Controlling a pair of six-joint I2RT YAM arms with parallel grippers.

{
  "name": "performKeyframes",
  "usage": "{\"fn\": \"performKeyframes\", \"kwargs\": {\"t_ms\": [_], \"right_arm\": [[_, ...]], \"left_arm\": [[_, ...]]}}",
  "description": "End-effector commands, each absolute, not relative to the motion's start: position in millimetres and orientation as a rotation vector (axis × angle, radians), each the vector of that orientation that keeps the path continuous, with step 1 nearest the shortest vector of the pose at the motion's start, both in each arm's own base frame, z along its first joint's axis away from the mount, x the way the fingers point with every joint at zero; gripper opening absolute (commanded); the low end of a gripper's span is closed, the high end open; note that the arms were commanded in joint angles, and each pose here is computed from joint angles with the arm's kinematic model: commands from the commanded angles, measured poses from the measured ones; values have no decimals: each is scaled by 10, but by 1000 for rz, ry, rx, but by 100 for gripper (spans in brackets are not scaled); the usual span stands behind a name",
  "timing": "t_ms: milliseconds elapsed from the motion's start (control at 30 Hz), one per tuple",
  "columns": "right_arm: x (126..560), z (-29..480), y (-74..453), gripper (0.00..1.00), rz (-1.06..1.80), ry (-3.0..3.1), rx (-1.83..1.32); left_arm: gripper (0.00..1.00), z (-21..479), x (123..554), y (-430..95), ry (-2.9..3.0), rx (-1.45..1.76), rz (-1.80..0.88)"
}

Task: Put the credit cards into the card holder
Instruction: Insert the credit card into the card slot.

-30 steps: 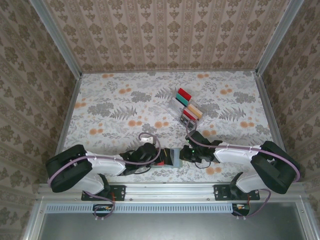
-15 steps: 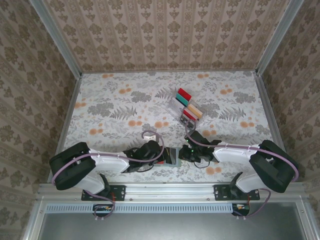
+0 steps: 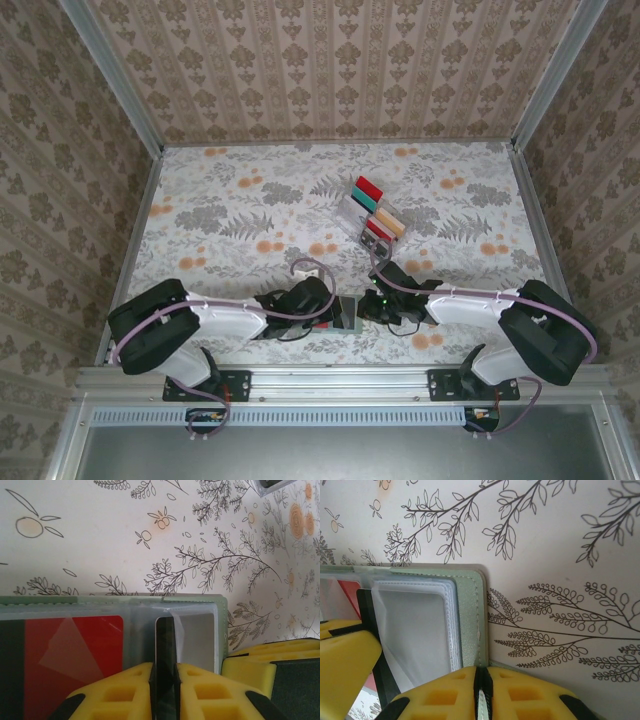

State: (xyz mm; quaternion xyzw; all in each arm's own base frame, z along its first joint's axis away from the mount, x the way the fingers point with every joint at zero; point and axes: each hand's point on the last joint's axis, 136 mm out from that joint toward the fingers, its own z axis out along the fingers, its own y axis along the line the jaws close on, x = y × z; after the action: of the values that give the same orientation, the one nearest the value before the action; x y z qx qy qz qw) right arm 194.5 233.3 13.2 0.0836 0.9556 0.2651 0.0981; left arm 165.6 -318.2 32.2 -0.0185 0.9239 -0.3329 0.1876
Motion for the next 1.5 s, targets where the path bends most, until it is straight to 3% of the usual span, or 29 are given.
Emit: {"fn": "performKeyframes", "kwargs": {"t_ms": [0,267,567,667,867,1067,1300,1367,1467], "right_arm": [[1781,-106,2176,17,648,2928,271],[1785,-100,2151,17,624,2928,275],[1806,-97,2073,18,564,2921,309],[1811,-96,2082,18,564,2922,308],[1822,-94,2094,18,567,2922,308],[1824,-91,2102,18,571,2922,307],[1816,-99,2103,18,570,2927,306],[1813,-101,2099,18,568,2928,307],[1814,-97,2096,18,569,2927,308]], "left_arm": [[20,259,1588,-3191,2649,11,-897],[25,282,1560,-3191,2674,48,-873],[51,346,1558,-3045,2682,25,-779],[55,369,1551,-3063,2683,36,-788],[55,422,1561,-3098,2661,65,-809],[46,379,1560,-3157,2683,82,-812],[45,267,1555,-3170,2743,91,-744],[35,262,1547,-3198,2745,107,-757],[35,273,1547,-3202,2744,113,-759]]}}
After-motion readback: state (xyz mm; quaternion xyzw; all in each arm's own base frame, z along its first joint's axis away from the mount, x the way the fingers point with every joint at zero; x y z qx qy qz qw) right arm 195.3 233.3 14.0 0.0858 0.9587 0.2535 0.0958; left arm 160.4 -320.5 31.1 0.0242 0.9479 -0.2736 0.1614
